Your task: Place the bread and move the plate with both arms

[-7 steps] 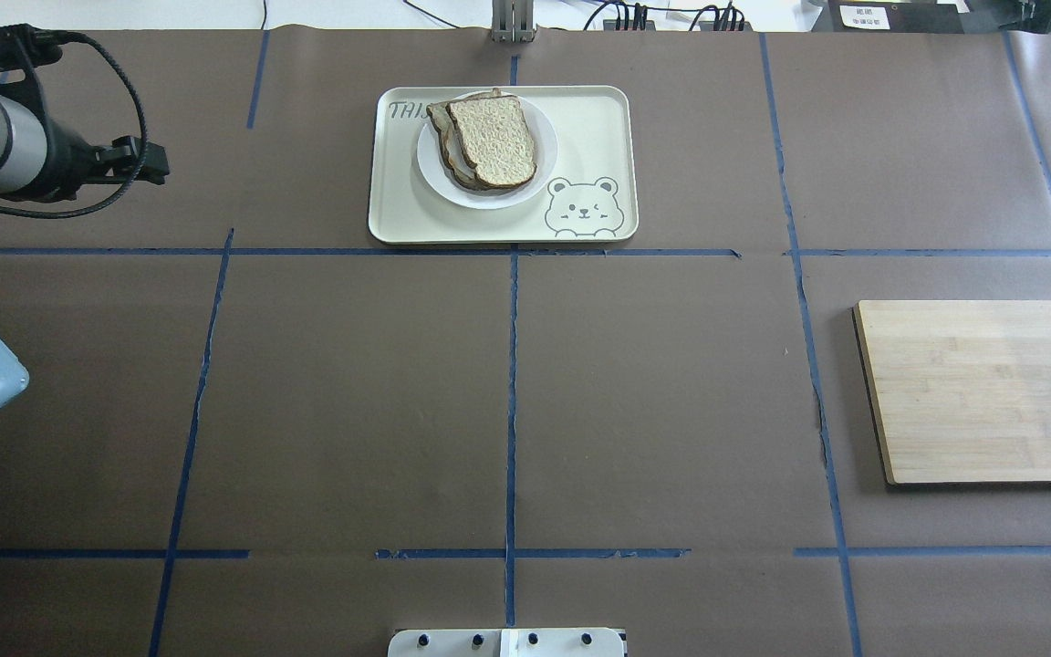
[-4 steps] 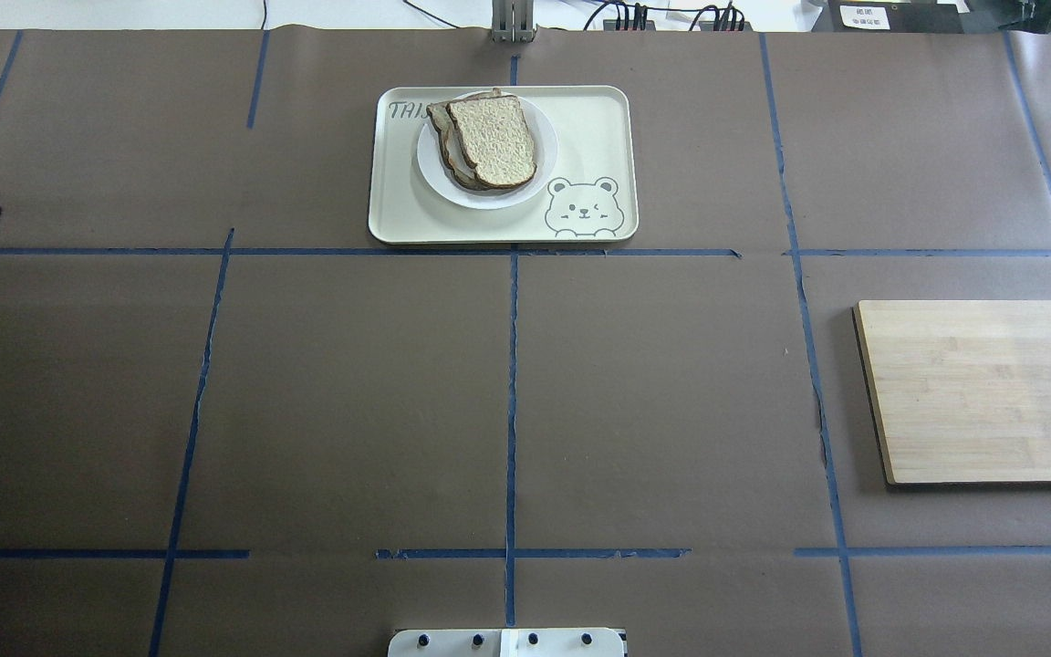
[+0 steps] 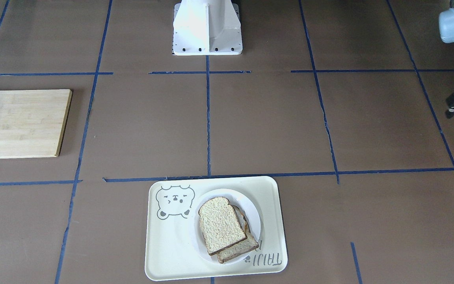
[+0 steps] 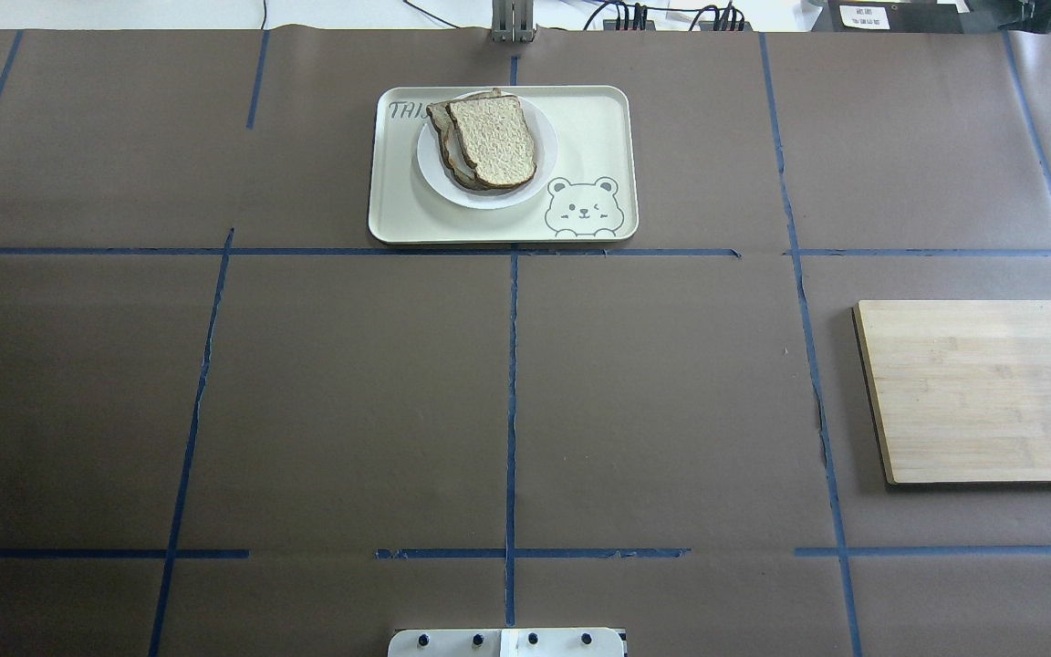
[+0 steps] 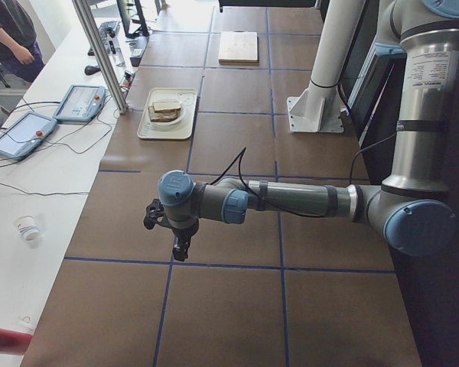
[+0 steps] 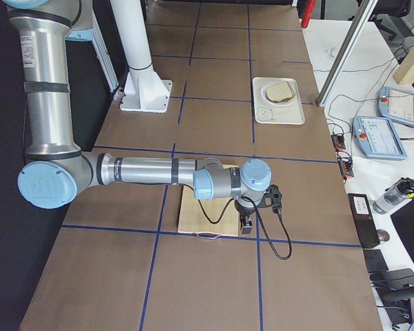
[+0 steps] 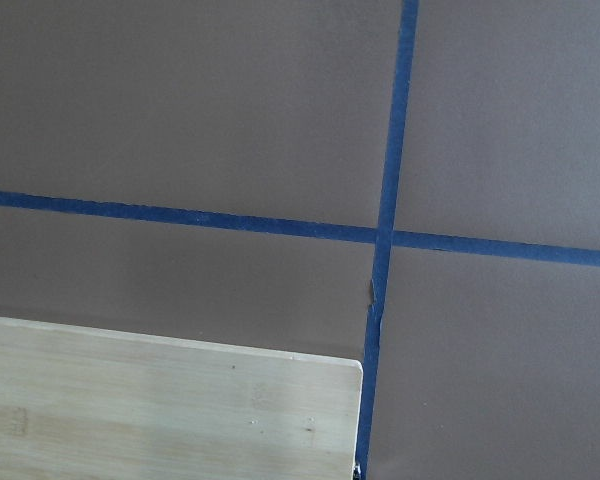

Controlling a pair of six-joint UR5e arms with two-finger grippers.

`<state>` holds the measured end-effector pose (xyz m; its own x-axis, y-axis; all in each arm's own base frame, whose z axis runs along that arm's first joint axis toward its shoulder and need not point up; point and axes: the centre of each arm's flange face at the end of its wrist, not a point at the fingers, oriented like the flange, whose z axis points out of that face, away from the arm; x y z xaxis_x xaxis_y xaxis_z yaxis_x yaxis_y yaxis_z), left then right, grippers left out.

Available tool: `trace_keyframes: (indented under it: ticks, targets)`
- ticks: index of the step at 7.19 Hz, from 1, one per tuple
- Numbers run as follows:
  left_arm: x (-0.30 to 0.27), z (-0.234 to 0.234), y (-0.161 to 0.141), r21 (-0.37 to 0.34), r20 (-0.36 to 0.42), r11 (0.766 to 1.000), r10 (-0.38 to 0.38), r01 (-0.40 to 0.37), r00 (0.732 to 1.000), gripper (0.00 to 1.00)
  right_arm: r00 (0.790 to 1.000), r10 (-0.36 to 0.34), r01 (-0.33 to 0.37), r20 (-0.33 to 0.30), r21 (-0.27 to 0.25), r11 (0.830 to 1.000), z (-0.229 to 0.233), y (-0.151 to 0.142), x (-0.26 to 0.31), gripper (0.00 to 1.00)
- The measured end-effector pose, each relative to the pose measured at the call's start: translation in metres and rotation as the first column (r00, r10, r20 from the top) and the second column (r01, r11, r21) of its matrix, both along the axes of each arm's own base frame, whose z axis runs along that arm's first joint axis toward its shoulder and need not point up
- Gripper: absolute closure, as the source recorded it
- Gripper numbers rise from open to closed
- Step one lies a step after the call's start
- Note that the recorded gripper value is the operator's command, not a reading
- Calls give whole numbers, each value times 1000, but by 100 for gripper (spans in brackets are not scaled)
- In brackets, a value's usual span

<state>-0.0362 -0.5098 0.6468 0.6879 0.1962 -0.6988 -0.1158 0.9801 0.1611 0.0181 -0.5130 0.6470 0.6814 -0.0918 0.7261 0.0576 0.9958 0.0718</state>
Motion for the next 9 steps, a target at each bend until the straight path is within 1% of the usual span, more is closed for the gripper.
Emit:
trace_keyframes:
  ticks: [2, 4, 6, 9]
  targets:
    - [-7, 21, 3, -41, 13, 999, 4, -4, 1000, 0, 1000, 14, -14, 3, -1, 1000, 1, 1, 7, 0]
    - [-20, 17, 9, -99, 10, 995, -16, 17, 1000, 0, 1000, 24, -24, 3, -2, 1000, 1, 2, 13, 0]
    - [-29, 6, 26, -129, 10, 991, -30, 31, 1000, 0, 1000, 29, -29, 3, -3, 1000, 1, 2, 15, 0]
    - [-30, 12, 41, -154, 10, 988, -31, 32, 999, 0, 999, 38, -38, -2, -10, 999, 1, 2, 18, 0]
